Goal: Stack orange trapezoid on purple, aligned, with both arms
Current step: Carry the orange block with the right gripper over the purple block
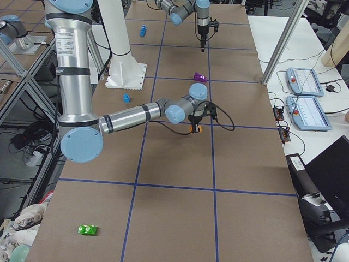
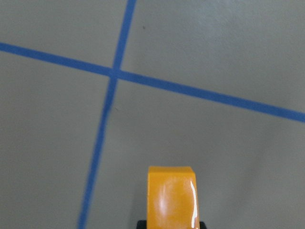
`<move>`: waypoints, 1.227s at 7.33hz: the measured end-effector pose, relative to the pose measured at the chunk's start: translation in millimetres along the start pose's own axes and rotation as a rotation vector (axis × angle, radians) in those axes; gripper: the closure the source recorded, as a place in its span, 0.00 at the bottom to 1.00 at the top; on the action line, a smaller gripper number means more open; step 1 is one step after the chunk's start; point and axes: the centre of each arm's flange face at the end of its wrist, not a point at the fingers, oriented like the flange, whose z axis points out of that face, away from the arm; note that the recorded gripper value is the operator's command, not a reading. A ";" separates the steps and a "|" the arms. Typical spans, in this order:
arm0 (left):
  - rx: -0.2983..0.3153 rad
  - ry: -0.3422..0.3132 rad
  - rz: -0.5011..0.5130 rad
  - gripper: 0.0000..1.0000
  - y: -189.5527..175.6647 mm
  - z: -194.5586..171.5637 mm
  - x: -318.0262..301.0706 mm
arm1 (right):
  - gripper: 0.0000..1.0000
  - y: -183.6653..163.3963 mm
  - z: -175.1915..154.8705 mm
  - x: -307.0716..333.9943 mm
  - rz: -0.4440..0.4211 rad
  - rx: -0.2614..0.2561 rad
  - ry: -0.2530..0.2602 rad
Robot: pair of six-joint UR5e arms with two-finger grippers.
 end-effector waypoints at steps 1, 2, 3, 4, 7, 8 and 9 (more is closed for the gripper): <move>0.000 -0.015 0.007 0.00 -2.0 1.9 -17.3 | 1.00 -46.0 -29.8 -62.1 0.034 -0.011 0.000; 0.000 -0.030 0.020 0.00 -2.6 3.2 -38.4 | 1.00 -79.3 -53.3 -122.3 0.076 -0.018 -0.005; 0.001 -0.045 0.036 0.00 -2.0 3.4 -61.3 | 1.00 -107.4 -65.4 -180.9 0.134 -0.020 -0.014; 0.001 -0.059 0.048 0.00 -1.6 2.3 -85.3 | 1.00 -134.3 -68.3 -243.3 0.204 -0.017 -0.017; -0.004 -0.082 0.063 0.00 -5.6 -1.7 -129.4 | 1.00 -152.0 -25.1 -366.0 0.404 0.014 -0.023; -0.008 -0.088 0.064 0.00 -5.4 -0.5 -136.5 | 1.00 -151.6 -0.7 -386.9 0.474 0.034 -0.032; -0.010 -0.092 0.062 0.00 -5.0 0.3 -141.4 | 1.00 -151.3 18.0 -406.4 0.532 0.048 -0.035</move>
